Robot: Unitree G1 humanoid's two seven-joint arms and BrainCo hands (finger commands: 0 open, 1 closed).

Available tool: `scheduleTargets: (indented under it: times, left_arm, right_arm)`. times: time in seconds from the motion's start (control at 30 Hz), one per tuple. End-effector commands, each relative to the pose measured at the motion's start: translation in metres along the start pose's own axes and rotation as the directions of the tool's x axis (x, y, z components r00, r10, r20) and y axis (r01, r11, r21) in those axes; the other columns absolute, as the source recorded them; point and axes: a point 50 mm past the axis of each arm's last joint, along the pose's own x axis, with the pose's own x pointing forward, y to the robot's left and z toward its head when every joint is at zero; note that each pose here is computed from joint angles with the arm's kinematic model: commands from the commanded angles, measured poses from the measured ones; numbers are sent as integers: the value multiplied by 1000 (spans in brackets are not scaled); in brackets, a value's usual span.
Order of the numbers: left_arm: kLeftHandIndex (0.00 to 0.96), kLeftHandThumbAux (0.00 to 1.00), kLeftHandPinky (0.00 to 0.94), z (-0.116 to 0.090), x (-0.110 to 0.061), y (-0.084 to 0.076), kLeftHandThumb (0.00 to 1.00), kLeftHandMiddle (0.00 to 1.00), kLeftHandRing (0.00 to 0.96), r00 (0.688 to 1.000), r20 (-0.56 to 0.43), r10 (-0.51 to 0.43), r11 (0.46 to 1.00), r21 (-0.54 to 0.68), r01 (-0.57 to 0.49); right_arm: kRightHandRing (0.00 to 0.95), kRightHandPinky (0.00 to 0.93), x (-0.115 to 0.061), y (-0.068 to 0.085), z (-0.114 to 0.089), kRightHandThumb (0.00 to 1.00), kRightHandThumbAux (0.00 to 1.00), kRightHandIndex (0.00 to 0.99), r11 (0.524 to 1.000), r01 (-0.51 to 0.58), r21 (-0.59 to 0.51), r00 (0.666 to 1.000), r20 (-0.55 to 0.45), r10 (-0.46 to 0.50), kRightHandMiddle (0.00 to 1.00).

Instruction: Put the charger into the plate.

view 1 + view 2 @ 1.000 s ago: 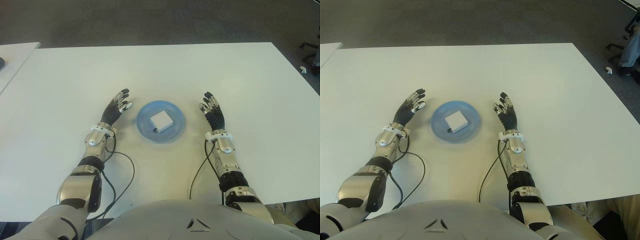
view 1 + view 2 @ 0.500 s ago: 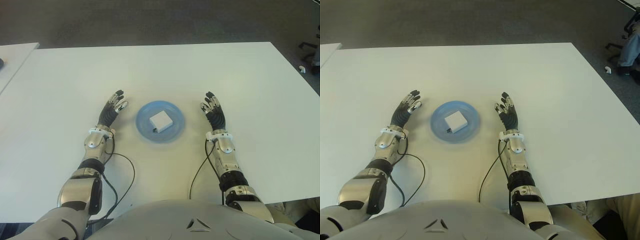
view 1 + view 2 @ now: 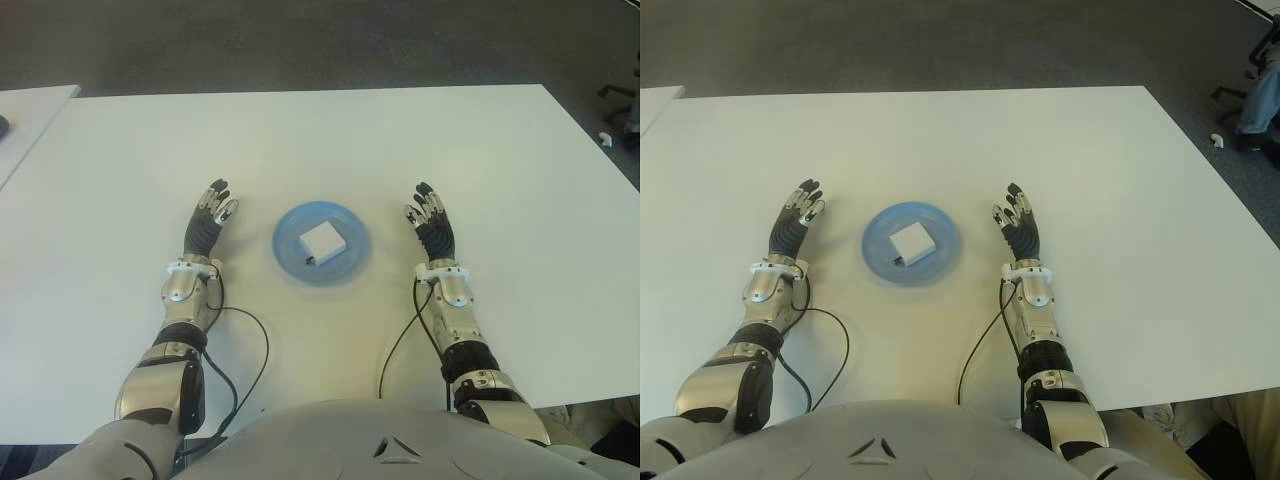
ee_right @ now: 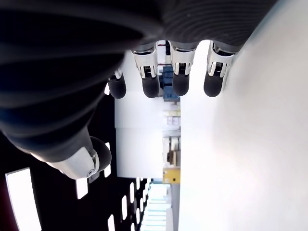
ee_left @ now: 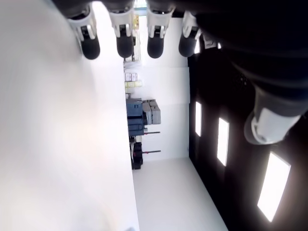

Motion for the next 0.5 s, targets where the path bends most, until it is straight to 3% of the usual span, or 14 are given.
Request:
scheduleTargets:
  times: [0.03,0.5]
  left_arm:
    - [0,531,22,-12,-13,-4,146,0,0,998,-37,47,998,-37,-49]
    - [0,486,0,-13,-18,-11,127,0,0,998,-17,54,998,-19,-55]
  right_arm:
    - [0,45,-7,-2,-11,155,609,0,1000,4,-20,998,-56,-5,0]
    - [2,49,-9,-1,-12,152,611,0,999,4,-40,998,-63,-6,0]
